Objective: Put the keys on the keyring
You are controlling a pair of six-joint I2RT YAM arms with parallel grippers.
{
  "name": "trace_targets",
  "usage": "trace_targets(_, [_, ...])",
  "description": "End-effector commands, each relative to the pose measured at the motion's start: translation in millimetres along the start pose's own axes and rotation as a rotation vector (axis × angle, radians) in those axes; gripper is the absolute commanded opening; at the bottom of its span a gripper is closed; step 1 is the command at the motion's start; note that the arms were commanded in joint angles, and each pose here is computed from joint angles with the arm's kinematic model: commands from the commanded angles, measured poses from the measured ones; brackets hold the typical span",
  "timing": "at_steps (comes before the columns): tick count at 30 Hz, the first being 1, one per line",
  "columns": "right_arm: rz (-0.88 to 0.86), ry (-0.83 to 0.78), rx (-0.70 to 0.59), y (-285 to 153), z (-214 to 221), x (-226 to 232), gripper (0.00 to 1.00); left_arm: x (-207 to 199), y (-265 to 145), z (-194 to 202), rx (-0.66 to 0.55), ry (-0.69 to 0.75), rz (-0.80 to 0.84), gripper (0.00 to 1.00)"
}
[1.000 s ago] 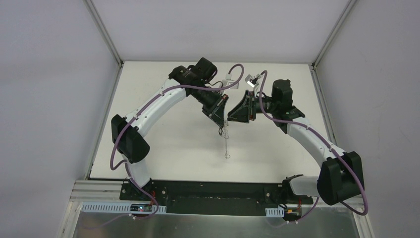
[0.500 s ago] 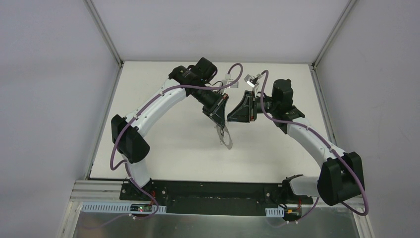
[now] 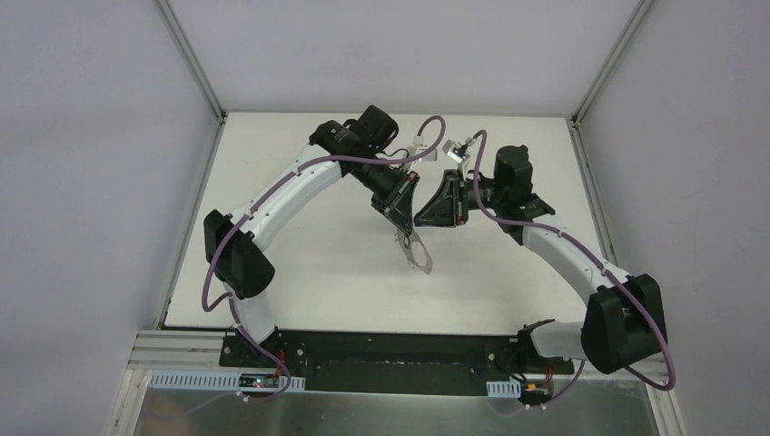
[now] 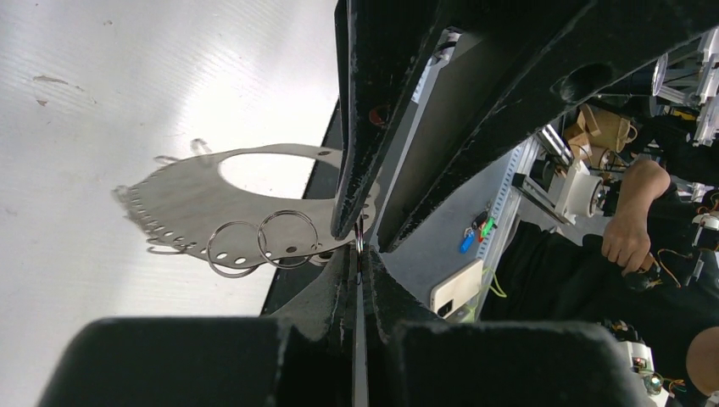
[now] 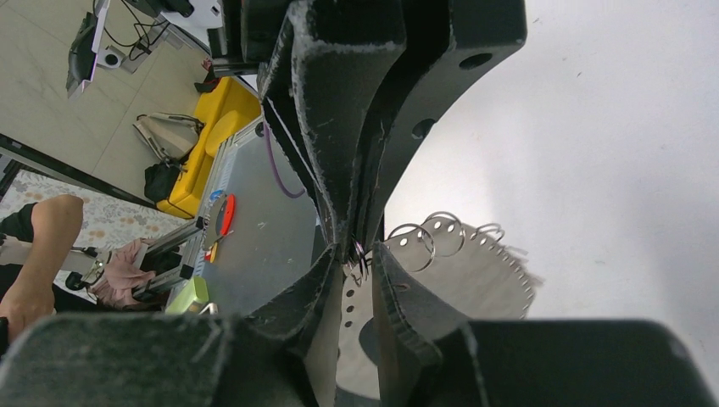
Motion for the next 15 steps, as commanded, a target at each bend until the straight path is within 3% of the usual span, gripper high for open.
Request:
trace_targets(1, [-0.048, -0.045, 0.006, 2.9, -3.8, 6.4, 0.2, -17.4, -2.8, -5.8, -0.013, 0.026, 0.053, 0.0])
trace_targets(15, [-0.052, -0.034, 0.011, 6.3, -3.8, 6.5, 0.0, -11.1, -0.9, -7.2, -0.014, 0.035, 0.042, 0.0])
Point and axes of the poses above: each gripper's point midway between its finger pads, its own y axis out along the fingers, its own x axis along the line the jaws close on, z = x × y, the point moved 2 cm from there along -y, back along the fingers, and after that the axes turned 5 degrees about -y, right-handed, at the moved point
